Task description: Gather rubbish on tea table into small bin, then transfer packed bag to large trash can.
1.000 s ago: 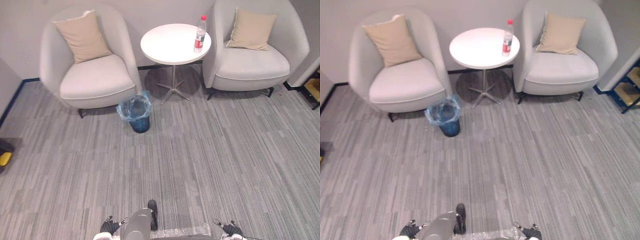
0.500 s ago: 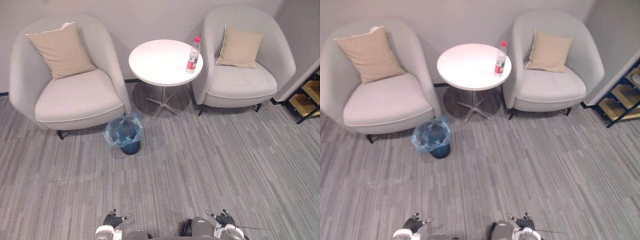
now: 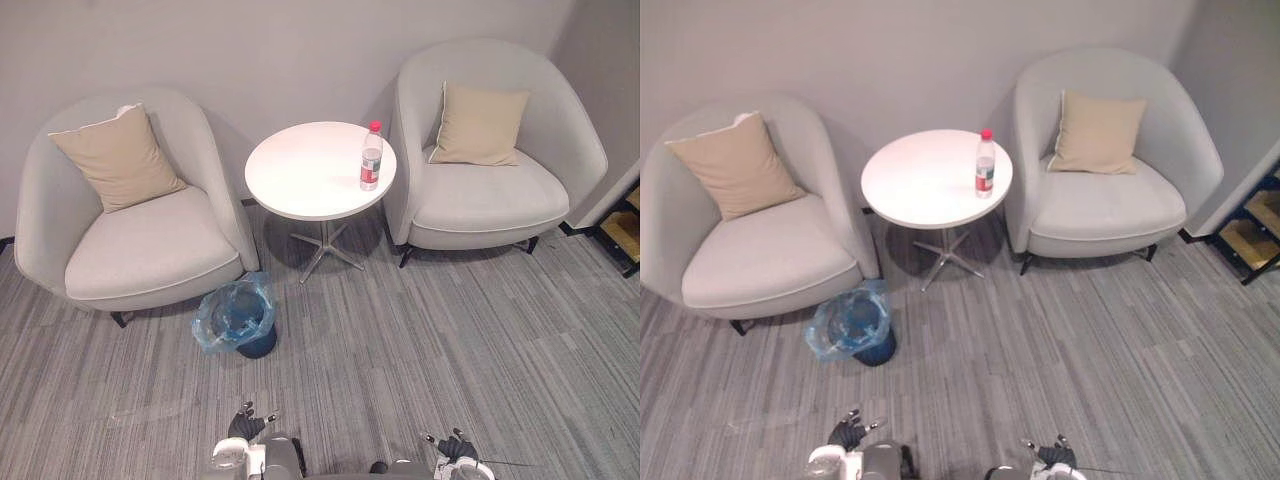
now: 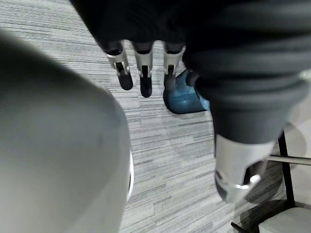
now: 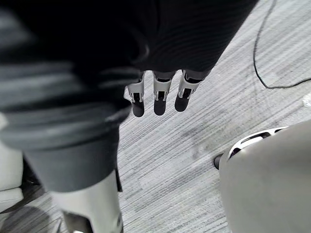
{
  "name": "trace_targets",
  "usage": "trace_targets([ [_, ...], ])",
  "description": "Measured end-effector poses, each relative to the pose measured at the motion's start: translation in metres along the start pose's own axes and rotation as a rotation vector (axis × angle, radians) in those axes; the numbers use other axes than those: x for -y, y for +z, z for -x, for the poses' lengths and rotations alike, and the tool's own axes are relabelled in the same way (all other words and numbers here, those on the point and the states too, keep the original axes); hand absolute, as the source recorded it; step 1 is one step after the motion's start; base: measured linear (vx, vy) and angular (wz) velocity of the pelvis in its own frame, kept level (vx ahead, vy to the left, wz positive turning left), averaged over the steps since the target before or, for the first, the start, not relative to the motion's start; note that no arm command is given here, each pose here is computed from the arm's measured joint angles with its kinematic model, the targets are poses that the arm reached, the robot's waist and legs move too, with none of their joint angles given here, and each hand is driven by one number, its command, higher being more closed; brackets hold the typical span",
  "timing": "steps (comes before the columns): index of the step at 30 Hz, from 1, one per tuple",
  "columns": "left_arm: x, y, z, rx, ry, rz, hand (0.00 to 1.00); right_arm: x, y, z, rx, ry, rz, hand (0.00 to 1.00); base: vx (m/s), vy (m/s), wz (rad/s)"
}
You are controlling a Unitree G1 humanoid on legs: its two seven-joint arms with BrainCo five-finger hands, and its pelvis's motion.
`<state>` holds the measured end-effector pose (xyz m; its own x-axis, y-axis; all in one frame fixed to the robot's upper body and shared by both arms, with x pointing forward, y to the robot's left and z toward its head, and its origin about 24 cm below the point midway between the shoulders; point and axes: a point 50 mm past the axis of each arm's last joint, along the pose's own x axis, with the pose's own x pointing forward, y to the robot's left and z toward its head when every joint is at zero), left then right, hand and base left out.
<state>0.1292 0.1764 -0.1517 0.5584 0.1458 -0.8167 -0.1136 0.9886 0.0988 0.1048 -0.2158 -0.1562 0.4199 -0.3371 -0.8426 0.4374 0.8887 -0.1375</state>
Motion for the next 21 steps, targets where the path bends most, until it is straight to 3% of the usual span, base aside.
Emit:
trace_targets([
  [10, -0.008, -0.008, -0.001, -0.046, -0.001, -0.072, 0.0, -0.015, 0.009, -0.001, 0.026, 0.045, 0.022, 0.0, 0.37, 0.108, -0.01],
  [17, -0.014, -0.012, 0.001, -0.059, -0.002, -0.101, 0.0, -0.012, 0.005, 0.0, 0.016, 0.042, 0.027, 0.0, 0.42, -0.155, 0.45],
  [21, 0.009, -0.015, 0.001, -0.074, -0.058, -0.077, 0.0, 0.003, 0.014, -0.004, 0.038, 0.012, 0.041, 0.0, 0.39, -0.199, 0.0],
])
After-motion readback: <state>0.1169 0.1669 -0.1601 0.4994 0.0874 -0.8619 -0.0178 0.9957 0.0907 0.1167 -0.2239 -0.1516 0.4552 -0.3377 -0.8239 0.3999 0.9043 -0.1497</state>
